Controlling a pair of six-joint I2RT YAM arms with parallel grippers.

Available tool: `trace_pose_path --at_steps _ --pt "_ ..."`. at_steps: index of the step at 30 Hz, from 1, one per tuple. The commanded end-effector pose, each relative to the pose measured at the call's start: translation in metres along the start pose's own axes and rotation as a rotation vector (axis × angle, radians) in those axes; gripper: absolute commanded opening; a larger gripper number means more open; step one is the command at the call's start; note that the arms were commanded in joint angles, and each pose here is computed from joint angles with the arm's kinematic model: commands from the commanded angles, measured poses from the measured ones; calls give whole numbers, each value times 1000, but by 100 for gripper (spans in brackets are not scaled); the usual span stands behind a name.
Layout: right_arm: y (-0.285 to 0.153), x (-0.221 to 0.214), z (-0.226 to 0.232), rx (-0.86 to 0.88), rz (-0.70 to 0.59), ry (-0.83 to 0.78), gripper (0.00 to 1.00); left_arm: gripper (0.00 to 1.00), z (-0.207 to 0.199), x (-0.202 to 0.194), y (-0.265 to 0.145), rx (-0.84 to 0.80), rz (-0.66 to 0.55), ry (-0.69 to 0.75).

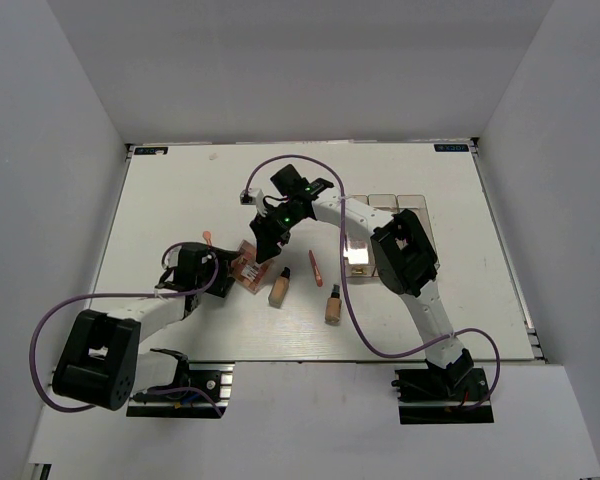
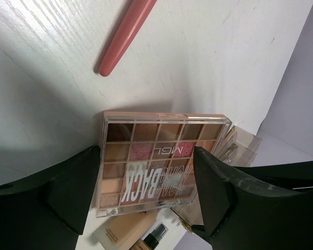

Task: Organize the makeup

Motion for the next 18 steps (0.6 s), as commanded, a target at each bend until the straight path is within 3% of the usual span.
trace_pose_path --at_steps 1,10,18 --pt "1 2 33 107 11 -34 62 83 17 -5 2 58 0 5" --pt "0 2 33 107 10 -33 61 97 19 -5 3 37 -16 1" --pt "1 2 33 110 12 -35 60 98 19 -7 5 6 -8 0"
Point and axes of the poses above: each gripper's point midway between its finger pads, its own y axis out along the fingers, its own z axis along the line the jaws close on, x = y × z, the point moved 8 cm from there along -y, back along the fingers, and after that the axes turned 15 degrees about y, right-handed, at the moved point
